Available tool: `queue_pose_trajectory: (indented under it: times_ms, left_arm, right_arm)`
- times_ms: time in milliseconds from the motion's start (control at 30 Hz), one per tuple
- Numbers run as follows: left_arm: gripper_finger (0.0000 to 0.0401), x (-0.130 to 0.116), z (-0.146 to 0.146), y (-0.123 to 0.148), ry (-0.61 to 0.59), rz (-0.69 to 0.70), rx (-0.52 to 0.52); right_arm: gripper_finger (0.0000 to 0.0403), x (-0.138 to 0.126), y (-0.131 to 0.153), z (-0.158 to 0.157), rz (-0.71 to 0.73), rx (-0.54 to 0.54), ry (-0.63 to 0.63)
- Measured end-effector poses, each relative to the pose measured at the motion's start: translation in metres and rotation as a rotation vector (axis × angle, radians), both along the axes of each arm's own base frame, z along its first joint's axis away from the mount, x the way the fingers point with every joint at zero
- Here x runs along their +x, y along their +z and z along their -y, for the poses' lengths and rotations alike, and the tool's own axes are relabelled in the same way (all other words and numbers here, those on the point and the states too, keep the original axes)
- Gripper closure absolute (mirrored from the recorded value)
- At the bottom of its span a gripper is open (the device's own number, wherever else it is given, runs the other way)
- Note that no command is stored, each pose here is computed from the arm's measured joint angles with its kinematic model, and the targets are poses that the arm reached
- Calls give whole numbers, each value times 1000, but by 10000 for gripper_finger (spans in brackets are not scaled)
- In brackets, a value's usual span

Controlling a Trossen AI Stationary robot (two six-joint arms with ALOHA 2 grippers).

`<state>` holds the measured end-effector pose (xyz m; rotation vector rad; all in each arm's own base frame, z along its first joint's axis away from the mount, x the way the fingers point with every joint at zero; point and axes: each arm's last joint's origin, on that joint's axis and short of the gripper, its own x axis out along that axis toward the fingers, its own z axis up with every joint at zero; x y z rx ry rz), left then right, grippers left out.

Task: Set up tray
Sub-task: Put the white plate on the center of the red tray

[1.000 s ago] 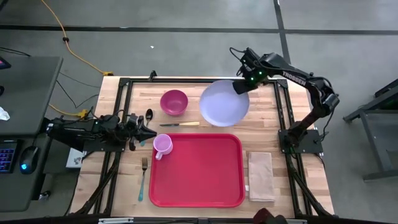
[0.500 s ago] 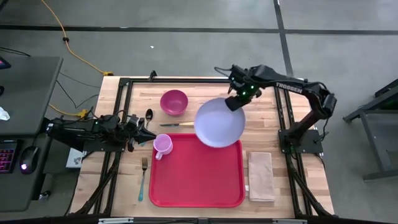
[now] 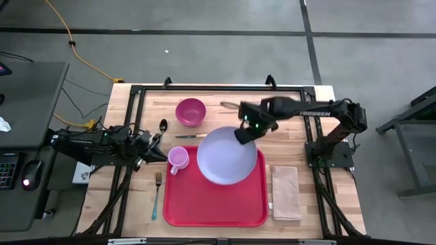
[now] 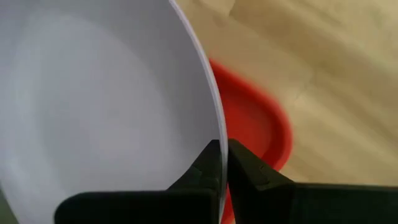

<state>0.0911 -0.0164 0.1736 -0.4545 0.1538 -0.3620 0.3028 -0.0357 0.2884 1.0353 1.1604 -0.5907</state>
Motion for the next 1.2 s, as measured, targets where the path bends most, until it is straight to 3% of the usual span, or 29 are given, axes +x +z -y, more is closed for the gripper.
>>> queue_pose_trajectory:
  times_ms: [267, 500, 900, 1200]
  left_arm:
    - [327, -1, 2, 0, -86, 2, -2]
    - [327, -2, 3, 1, -129, 3, -5]
    - [327, -2, 4, 1, -168, 3, -8]
    - [327, -3, 5, 1, -190, 3, -9]
  right_arm:
    - [403, 7, 1, -58, 18, -6, -100]
    - [403, 8, -15, -88, 67, -7, -171]
    - [403, 3, -51, -113, 82, 44, -235]
    - [403, 0, -64, -115, 84, 41, -259]
